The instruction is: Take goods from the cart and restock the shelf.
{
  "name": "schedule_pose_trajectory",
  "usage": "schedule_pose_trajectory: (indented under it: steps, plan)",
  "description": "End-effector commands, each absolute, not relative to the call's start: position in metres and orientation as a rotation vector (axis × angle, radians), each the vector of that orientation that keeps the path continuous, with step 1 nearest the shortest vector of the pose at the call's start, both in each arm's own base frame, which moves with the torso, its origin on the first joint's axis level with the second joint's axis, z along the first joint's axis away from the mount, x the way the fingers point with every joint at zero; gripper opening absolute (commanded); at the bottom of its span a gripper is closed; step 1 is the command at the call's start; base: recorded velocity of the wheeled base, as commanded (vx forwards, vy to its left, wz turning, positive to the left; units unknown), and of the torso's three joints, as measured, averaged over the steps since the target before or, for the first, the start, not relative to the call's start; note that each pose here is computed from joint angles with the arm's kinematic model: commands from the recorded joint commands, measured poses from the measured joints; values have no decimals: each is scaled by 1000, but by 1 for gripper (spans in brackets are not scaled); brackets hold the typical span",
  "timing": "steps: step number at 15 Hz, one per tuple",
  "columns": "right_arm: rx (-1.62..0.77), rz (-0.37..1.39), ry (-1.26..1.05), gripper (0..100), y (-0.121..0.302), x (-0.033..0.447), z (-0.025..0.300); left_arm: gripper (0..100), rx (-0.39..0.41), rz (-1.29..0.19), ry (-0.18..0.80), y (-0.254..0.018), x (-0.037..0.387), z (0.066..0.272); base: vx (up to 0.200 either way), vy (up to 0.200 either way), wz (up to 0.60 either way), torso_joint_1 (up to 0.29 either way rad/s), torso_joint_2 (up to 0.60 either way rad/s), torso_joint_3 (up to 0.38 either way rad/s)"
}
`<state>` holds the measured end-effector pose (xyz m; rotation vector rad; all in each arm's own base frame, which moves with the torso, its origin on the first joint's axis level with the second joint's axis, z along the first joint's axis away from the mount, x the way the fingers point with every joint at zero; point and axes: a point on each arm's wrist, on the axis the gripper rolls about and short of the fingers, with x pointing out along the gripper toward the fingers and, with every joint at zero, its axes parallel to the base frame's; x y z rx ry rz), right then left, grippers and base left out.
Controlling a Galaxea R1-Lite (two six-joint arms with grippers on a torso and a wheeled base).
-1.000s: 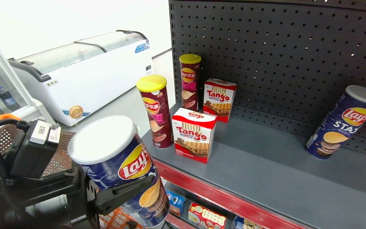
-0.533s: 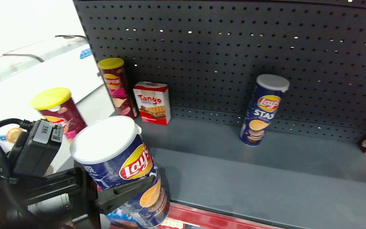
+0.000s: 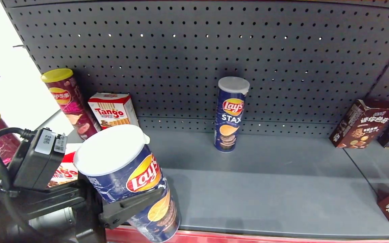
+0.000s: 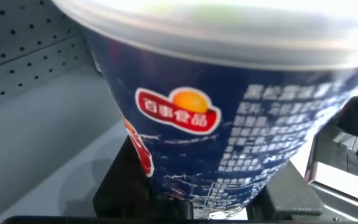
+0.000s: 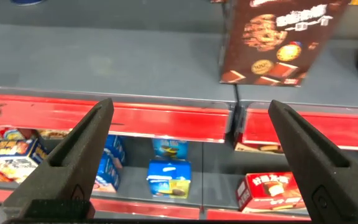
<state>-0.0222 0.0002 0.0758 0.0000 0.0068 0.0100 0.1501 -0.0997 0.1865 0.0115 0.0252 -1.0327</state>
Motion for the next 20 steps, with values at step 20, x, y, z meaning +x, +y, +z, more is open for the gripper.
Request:
schedule_pose_trajectory:
  steps: [20]
  plan:
    - [-79, 687, 142, 100, 41, 99, 248, 0, 58, -1019, 58, -111, 170, 192, 0, 0, 0, 0, 0, 0]
